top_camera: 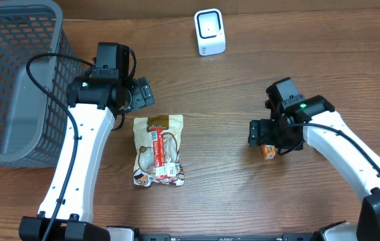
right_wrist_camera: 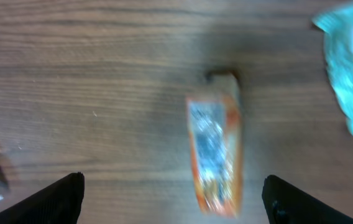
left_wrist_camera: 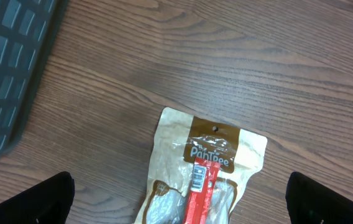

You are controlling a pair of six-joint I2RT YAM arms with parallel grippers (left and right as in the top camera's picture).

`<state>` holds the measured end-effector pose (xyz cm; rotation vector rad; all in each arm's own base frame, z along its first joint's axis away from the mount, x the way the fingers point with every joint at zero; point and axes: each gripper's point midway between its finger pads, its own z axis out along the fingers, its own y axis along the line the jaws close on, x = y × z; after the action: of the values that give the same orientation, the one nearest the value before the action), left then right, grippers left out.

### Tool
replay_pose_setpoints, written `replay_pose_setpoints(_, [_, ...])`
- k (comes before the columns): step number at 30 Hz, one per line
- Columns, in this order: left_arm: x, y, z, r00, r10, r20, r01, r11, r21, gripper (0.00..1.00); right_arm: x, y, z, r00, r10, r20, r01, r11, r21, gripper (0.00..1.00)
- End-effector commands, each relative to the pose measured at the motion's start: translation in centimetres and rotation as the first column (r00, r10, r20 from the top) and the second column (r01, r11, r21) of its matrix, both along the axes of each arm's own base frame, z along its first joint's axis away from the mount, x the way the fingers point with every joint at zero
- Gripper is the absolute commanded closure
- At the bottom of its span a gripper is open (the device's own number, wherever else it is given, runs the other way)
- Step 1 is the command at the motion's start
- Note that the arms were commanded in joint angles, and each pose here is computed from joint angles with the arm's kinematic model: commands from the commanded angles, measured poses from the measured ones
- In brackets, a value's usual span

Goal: Scan the item barcode
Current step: 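Lower the right gripper and close it on the Kleenex pack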

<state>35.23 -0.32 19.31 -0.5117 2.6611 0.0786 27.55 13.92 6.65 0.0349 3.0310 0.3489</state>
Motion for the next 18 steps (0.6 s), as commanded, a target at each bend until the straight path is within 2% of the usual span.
replay_pose_setpoints(1, [0.1,0.3,0.5,1.0,-0.007,0.013,0.006,1.0,0.02,0.0,-0.3,0.6,-0.9,1.0,0.005,0.003,-0.006,0.999,0.043,0.07])
replay_pose_setpoints(6, [0.1,0.3,0.5,1.0,-0.007,0.013,0.006,1.0,0.02,0.0,-0.8,2.0,-1.6,1.0,0.026,-0.005,-0.025,0.991,0.132,0.09])
replay_pose_setpoints(8, [0.1,0.3,0.5,1.0,-0.006,0.013,0.006,1.0,0.02,0.0,-1.4,3.7,-0.9,0.995,0.097,-0.009,-0.092,0.969,0.229,0.09])
replay_pose_setpoints(10, [0.1,0.3,0.5,1.0,-0.006,0.013,0.006,1.0,0.02,0.0,-2.3,5.8,0.3,0.977,0.211,0.02,-0.205,0.912,0.356,0.09])
replay_pose_setpoints(12, [0.1,0.3,0.5,1.0,-0.006,0.013,0.006,1.0,0.02,0.0,-2.7,6.7,0.9,0.963,0.267,0.046,-0.262,0.873,0.411,0.09])
replay_pose_setpoints(15, [0.1,0.3,0.5,1.0,-0.006,0.013,0.006,1.0,0.02,0.0,-2.1,5.7,0.2,0.971,0.234,0.043,-0.234,0.909,0.345,0.09])
replay_pose_setpoints(18, [0.1,0.3,0.5,1.0,-0.007,0.013,0.006,1.0,0.02,0.0,-0.8,3.8,-0.7,0.994,0.106,0.023,-0.108,0.965,0.238,0.1])
